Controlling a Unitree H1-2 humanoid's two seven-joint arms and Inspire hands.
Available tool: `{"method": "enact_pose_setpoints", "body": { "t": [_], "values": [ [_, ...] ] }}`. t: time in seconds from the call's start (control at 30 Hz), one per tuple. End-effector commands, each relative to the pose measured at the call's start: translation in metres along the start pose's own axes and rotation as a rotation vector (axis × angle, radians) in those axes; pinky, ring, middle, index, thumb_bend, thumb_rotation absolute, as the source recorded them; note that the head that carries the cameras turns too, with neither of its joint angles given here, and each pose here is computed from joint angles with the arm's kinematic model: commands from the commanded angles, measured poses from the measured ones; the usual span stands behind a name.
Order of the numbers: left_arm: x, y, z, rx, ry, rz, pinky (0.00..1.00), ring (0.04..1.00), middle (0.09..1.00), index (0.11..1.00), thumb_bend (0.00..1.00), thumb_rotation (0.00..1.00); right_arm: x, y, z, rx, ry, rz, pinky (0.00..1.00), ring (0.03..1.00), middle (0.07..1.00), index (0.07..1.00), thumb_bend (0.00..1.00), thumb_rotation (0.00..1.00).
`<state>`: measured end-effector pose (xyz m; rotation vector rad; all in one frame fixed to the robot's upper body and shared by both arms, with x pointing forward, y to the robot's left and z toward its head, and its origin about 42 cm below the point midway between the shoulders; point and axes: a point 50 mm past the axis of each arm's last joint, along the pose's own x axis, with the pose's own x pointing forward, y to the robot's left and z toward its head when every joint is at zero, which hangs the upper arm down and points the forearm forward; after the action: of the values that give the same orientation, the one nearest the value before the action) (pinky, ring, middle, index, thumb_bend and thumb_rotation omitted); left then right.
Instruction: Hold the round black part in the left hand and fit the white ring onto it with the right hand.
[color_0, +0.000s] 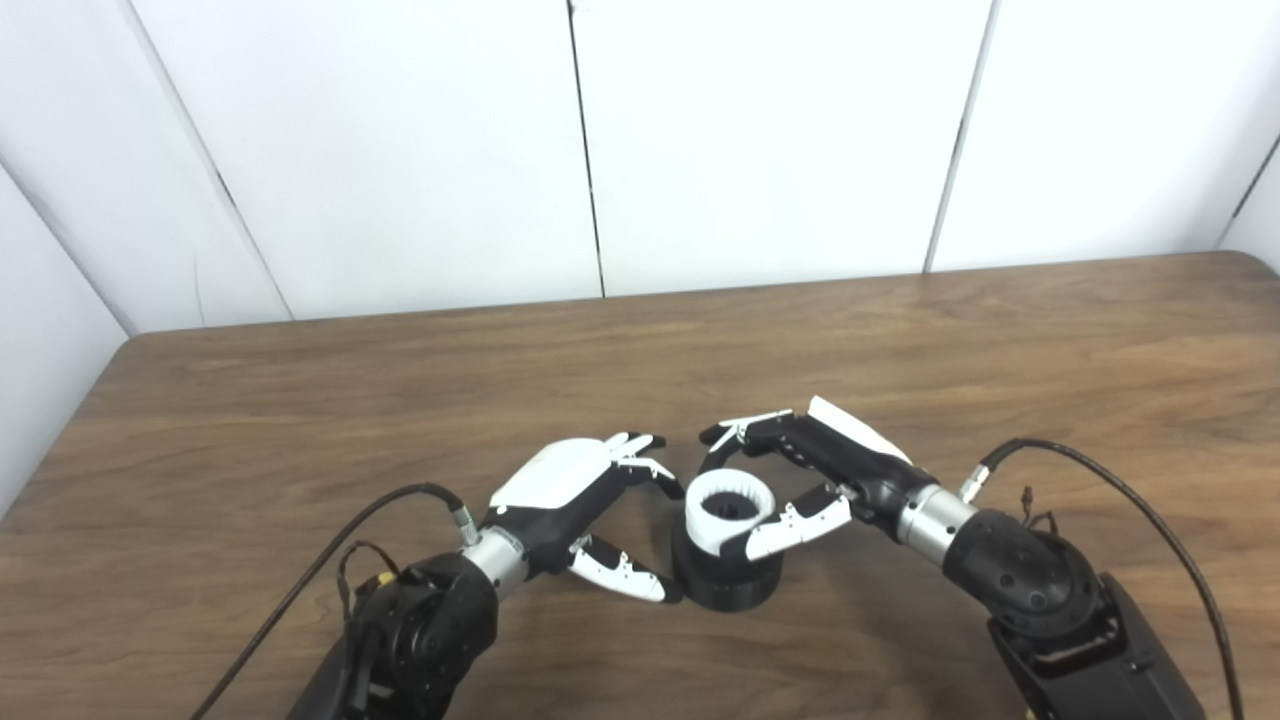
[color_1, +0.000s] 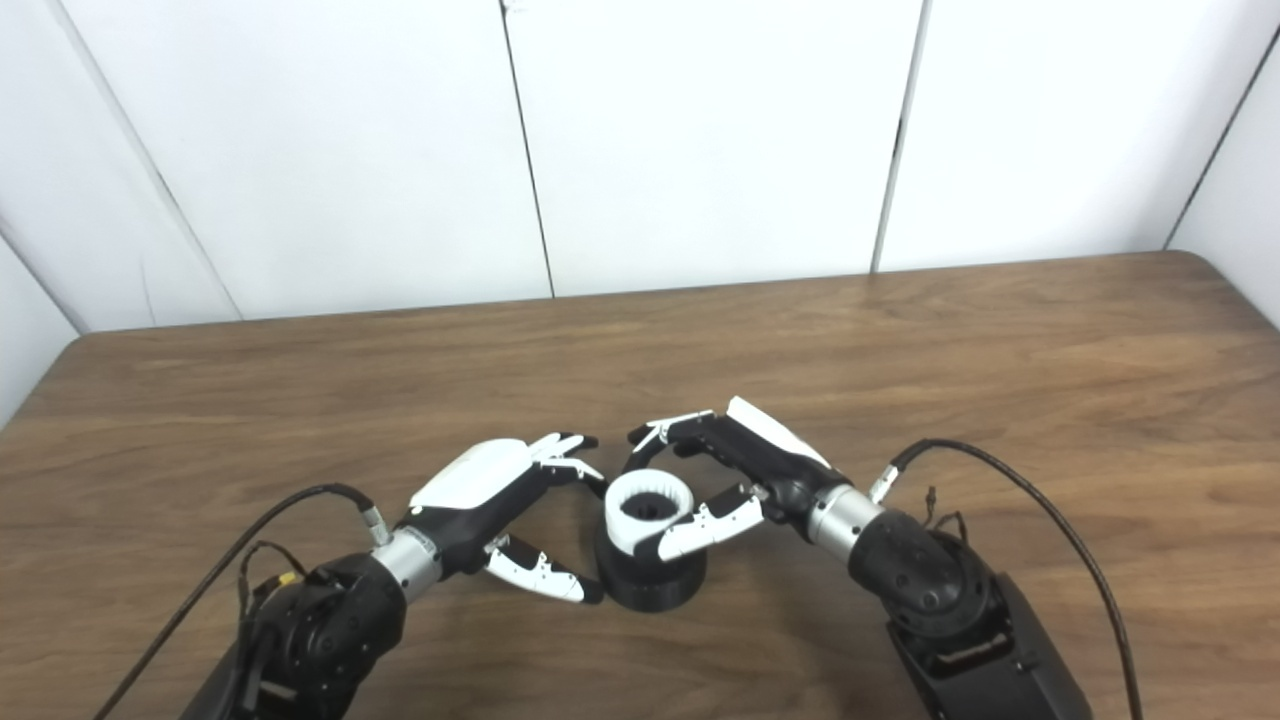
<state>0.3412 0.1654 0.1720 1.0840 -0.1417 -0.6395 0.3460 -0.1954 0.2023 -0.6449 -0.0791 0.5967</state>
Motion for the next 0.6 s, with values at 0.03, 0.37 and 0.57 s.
{"method": "enact_pose_setpoints", "body": {
  "t": [0.03,0.37,0.57],
  "values": [
    [-0.001,0.015,0.001,0.028,-0.013,0.031,0.89,1.0,0.981,0.736,0.93,0.41,0.003,-0.01,0.016,-0.042,-0.078,-0.002,0.85,0.881,0.86,0.728,1.0,0.4],
    [-0.002,0.012,0.001,0.028,-0.011,0.035,0.89,1.0,0.971,0.756,0.94,0.42,0.003,-0.009,0.009,-0.018,-0.1,0.0,0.86,0.903,0.901,0.892,1.0,0.47],
    [-0.005,0.011,0.003,-0.009,-0.019,0.045,0.89,1.0,0.961,0.801,0.97,0.44,-0.002,-0.008,0.004,0.052,-0.099,-0.019,0.9,0.922,0.916,0.9,1.0,0.43]
  ]
}}
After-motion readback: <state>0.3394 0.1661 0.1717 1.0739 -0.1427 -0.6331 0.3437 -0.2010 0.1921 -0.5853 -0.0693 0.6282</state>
